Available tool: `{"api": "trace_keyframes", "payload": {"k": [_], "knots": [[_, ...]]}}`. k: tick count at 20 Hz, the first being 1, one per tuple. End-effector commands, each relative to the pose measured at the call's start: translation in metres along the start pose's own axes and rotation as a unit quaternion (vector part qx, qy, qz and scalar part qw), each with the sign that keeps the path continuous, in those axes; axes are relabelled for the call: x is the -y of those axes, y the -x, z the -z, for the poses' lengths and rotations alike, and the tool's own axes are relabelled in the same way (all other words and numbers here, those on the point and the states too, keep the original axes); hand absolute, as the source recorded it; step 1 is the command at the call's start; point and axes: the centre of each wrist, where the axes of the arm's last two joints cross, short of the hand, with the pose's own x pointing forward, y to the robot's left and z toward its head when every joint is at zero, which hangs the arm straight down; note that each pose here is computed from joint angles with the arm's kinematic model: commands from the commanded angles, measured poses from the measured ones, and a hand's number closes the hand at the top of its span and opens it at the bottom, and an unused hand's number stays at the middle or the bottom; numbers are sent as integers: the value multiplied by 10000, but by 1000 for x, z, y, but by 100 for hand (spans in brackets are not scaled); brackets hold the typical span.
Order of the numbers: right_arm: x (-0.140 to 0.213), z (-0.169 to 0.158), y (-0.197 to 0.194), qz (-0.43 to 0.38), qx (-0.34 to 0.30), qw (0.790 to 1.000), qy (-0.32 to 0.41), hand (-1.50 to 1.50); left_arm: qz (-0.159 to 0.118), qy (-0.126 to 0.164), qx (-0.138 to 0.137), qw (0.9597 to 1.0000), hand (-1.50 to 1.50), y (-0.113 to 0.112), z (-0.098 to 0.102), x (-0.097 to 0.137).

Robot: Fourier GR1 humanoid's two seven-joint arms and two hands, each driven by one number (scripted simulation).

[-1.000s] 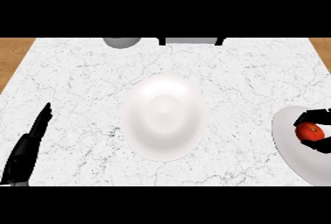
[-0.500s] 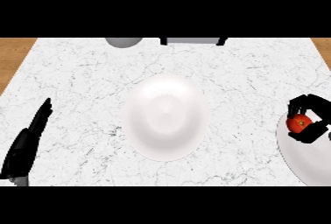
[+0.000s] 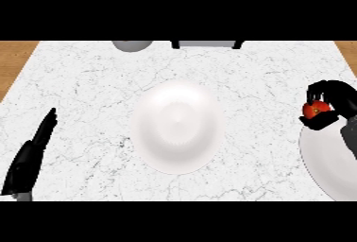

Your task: Pick the tomato from the plate and place it in the plate

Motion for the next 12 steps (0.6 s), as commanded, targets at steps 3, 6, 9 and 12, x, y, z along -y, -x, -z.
{"api": "trace_keyframes", "payload": {"k": [3, 6, 9, 12], "knots": [[22, -5, -19, -66, 430, 9905, 1308, 150, 3, -88, -66, 9999, 0, -2, -3, 3], [56, -6, -42, 279, 1072, 9759, 1883, 150, 43, -198, -81, 9998, 0, 5, -6, -16], [79, -13, -69, 688, 1892, 9585, 2019, 150, 52, -182, -129, 9997, 0, 14, -8, -14], [81, -30, -93, 875, 2415, 9498, 1787, 150, -33, -93, -164, 9998, 0, 6, -8, -3]]}}
